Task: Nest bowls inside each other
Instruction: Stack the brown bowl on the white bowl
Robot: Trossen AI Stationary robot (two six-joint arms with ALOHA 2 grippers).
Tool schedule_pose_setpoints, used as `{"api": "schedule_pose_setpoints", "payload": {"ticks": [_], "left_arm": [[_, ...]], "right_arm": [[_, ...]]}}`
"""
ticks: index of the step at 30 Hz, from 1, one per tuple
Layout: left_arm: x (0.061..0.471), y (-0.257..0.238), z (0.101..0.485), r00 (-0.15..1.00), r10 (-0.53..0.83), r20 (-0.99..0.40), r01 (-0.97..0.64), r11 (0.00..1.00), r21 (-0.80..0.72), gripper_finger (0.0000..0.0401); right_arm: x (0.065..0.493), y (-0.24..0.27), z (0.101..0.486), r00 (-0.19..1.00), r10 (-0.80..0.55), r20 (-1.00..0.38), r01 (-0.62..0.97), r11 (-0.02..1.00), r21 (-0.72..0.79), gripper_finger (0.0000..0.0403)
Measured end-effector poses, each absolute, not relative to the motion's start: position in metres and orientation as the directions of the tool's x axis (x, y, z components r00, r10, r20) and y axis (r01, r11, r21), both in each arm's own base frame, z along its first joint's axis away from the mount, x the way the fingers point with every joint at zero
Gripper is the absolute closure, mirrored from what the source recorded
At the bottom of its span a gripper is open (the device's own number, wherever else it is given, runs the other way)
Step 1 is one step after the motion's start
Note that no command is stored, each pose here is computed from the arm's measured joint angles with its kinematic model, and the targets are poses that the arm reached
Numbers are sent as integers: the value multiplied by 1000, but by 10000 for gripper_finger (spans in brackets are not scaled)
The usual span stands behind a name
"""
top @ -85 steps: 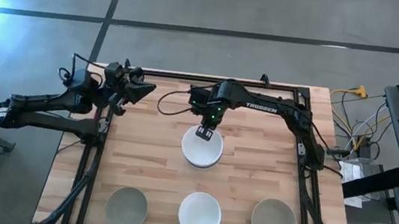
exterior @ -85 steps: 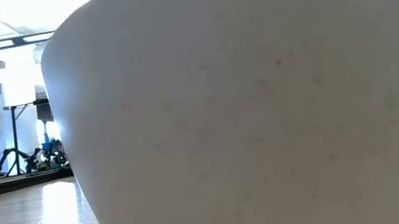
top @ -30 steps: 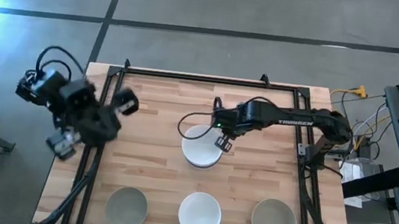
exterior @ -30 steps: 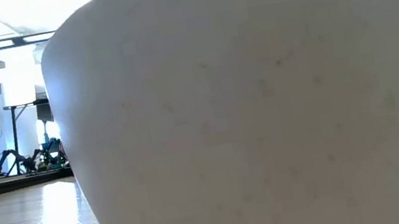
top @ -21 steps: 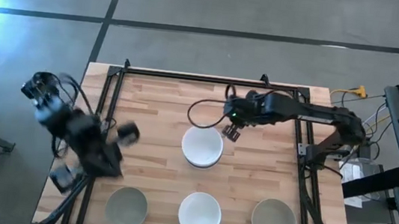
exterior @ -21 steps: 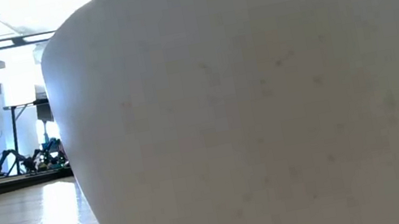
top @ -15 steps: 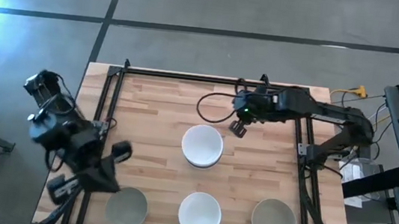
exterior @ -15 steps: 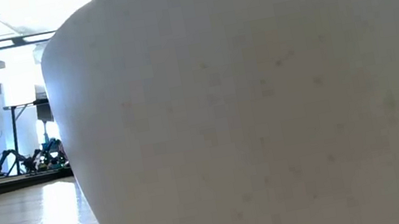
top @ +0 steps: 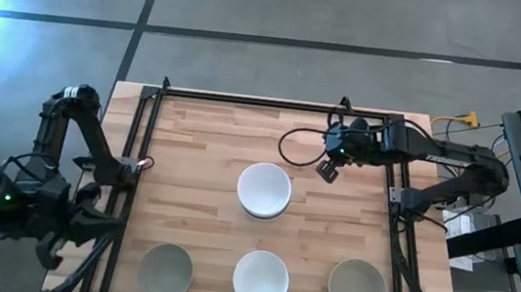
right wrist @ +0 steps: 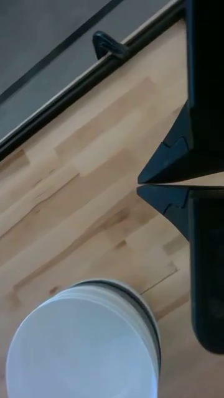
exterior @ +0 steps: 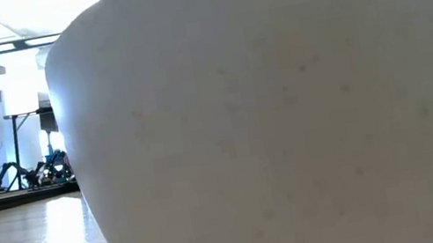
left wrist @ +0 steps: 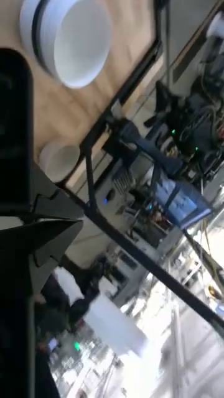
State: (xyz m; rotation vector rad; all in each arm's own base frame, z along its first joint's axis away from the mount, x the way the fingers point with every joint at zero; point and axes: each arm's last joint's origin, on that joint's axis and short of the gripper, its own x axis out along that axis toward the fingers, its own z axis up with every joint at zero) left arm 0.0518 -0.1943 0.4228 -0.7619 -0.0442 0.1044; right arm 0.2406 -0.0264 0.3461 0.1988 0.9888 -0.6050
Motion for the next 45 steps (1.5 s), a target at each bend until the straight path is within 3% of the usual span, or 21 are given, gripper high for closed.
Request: {"api": "schedule_pose_setpoints", "payload": {"ticks": [7, 13, 17, 22, 26, 29, 36, 41, 45], "left_arm": [[60, -181, 407, 986, 168, -1, -125, 734, -667, 401], [62, -174, 371, 987, 161, 6, -116, 737, -666, 401], [73, -177, 335, 997, 68, 25, -33, 738, -674, 401], [115, -173, 305, 979, -202, 4, 124, 591, -797, 401], [151, -160, 293, 908, -395, -140, 139, 600, -788, 401], [163, -147, 280, 825, -445, -347, 46, 665, -745, 401], [142, -124, 276, 609, -340, -716, -108, 859, -500, 401], [139, -122, 275, 522, -303, -797, 23, 939, -342, 401], [143, -129, 265, 433, -317, -844, 124, 948, -293, 401]], "right_arm": [[233, -26, 334, 426, -388, -817, 627, 778, -43, 394], [228, -25, 335, 440, -387, -810, 635, 772, -24, 394], [227, -25, 339, 452, -389, -803, 635, 772, -16, 394], [226, -25, 342, 460, -389, -798, 635, 772, -10, 394], [226, -25, 342, 462, -389, -797, 638, 770, -6, 394], [225, -25, 343, 463, -388, -797, 646, 763, 4, 394], [220, -24, 347, 481, -380, -790, 668, 742, 50, 394], [219, -24, 348, 487, -381, -786, 669, 741, 56, 394], [219, -24, 348, 487, -381, -785, 680, 730, 67, 394]]}}
